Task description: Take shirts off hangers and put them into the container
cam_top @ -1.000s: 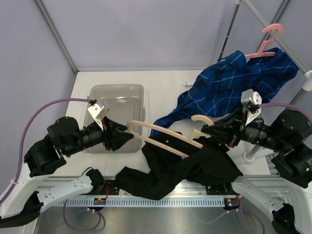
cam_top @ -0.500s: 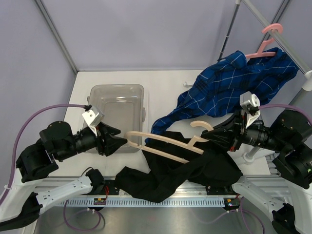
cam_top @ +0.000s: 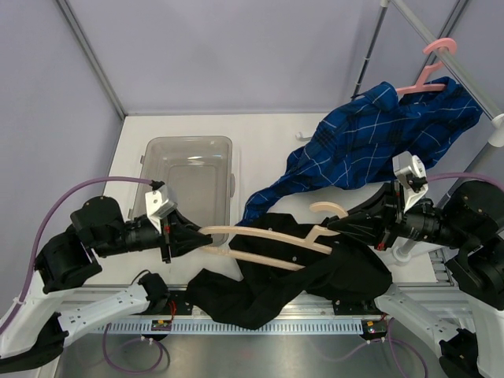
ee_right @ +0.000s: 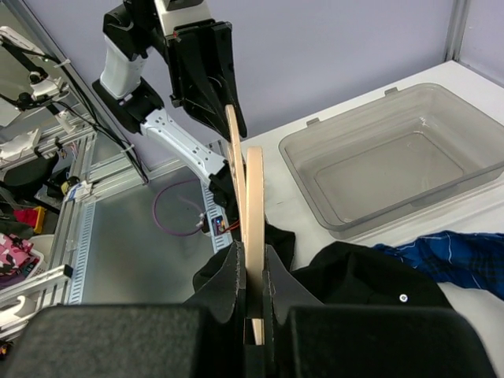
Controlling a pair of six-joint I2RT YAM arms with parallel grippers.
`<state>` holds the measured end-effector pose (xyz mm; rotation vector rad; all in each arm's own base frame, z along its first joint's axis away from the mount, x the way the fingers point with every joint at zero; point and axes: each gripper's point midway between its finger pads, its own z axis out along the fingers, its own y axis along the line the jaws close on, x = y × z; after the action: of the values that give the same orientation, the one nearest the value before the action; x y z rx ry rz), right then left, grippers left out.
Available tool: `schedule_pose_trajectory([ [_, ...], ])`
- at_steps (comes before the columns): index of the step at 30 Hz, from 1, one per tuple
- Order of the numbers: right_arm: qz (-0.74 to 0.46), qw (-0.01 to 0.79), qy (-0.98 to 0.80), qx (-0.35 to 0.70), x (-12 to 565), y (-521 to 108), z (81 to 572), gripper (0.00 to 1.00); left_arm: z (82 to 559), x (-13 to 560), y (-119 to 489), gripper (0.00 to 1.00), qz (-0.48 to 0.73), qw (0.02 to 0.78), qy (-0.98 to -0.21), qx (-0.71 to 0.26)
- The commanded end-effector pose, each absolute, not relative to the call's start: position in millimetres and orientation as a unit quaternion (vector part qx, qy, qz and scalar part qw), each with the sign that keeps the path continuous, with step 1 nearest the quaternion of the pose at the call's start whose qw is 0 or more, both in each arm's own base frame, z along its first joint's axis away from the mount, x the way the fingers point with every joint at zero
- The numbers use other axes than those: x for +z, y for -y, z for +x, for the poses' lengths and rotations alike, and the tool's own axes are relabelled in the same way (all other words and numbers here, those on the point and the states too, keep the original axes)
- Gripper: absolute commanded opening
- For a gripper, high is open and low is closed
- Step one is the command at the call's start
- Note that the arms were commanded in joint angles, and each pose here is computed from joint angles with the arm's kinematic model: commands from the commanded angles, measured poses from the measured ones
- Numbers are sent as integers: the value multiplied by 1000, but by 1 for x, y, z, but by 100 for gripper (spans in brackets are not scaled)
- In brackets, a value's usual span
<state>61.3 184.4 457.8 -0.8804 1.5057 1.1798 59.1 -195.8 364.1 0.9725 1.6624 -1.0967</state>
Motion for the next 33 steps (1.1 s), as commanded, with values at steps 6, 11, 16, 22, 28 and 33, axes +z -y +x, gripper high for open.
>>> schedule_pose_trajectory([
  [6, -382, 495, -616, 479, 458, -180, 52, 53, 51, 401, 197, 0, 380, 492, -613, -488],
  [11, -328, 521, -651, 445, 458, -175, 80, 99, 58, 412, 192, 0, 350, 512, -616, -485],
  [16, -228, 546, -686, 424, 448, -160, 99, 99, 68, 421, 187, 0, 311, 510, -647, -474],
  [22, -52, 551, -762, 336, 385, -127, 153, 99, 102, 420, 138, 0, 170, 524, -748, -370],
  [28, -17, 536, -777, 330, 354, -132, 174, 100, 100, 403, 90, 0, 107, 516, -796, -297],
  [33, -26, 526, -787, 320, 348, -137, 184, 99, 84, 384, 104, 0, 127, 473, -804, -336],
])
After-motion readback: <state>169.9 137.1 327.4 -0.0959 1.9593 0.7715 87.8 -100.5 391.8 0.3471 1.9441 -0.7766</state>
